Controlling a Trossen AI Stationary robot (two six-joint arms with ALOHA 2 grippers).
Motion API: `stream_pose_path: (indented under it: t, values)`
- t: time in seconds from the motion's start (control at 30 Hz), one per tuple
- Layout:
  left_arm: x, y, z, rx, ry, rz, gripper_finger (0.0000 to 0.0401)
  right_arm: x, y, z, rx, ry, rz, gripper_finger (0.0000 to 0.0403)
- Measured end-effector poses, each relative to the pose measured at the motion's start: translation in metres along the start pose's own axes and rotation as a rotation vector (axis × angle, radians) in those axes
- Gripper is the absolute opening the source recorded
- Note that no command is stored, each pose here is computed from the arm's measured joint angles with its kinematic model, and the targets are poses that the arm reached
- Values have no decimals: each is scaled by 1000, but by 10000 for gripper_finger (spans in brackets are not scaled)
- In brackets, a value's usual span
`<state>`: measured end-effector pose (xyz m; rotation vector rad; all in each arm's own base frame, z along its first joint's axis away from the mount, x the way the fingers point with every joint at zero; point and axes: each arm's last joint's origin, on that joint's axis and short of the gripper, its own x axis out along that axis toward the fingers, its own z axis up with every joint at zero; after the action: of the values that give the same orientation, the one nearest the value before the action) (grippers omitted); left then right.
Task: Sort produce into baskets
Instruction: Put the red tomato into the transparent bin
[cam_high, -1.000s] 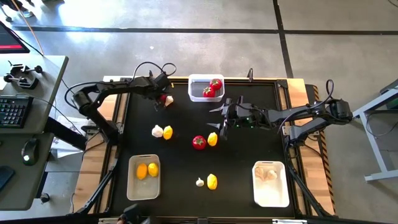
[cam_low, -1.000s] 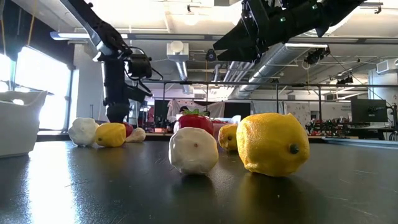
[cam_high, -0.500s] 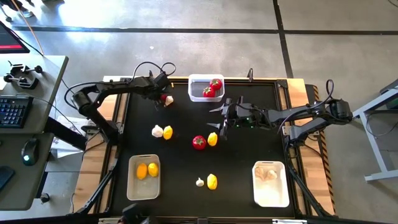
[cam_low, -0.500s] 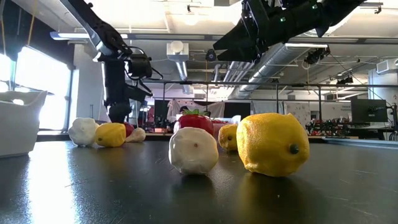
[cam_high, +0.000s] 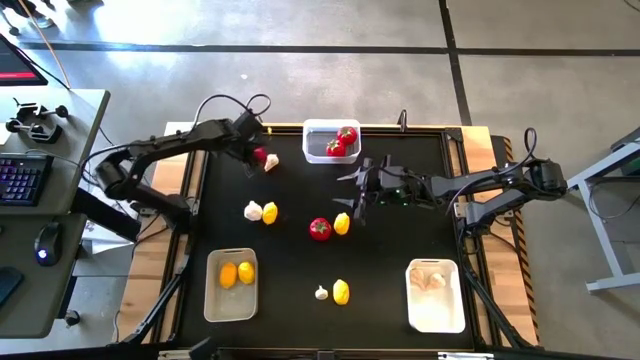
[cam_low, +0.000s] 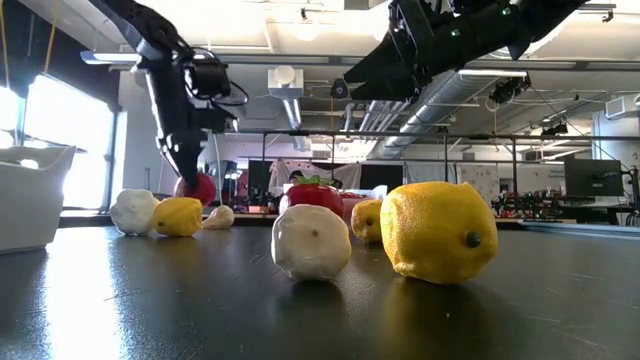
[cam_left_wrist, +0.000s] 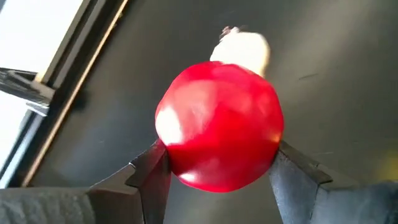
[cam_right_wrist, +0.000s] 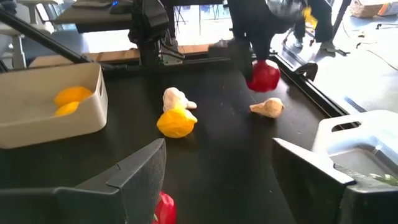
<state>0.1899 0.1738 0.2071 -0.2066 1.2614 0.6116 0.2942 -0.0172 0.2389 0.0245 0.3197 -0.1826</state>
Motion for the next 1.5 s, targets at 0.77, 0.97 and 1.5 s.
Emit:
stream_pose_path:
  t: [0.77,0.97,1.5]
  values:
    - [-50,-15,103,-54,-389,-221,200,10,-1,-9,-52,31,-60,279]
    - [-28,-16,146,9,-320,-214,200,8,-1,-9,-54,40,-70,279]
    - [34,-15,192,44,-192,-149,200,8,-1,-8,-46,35,-69,279]
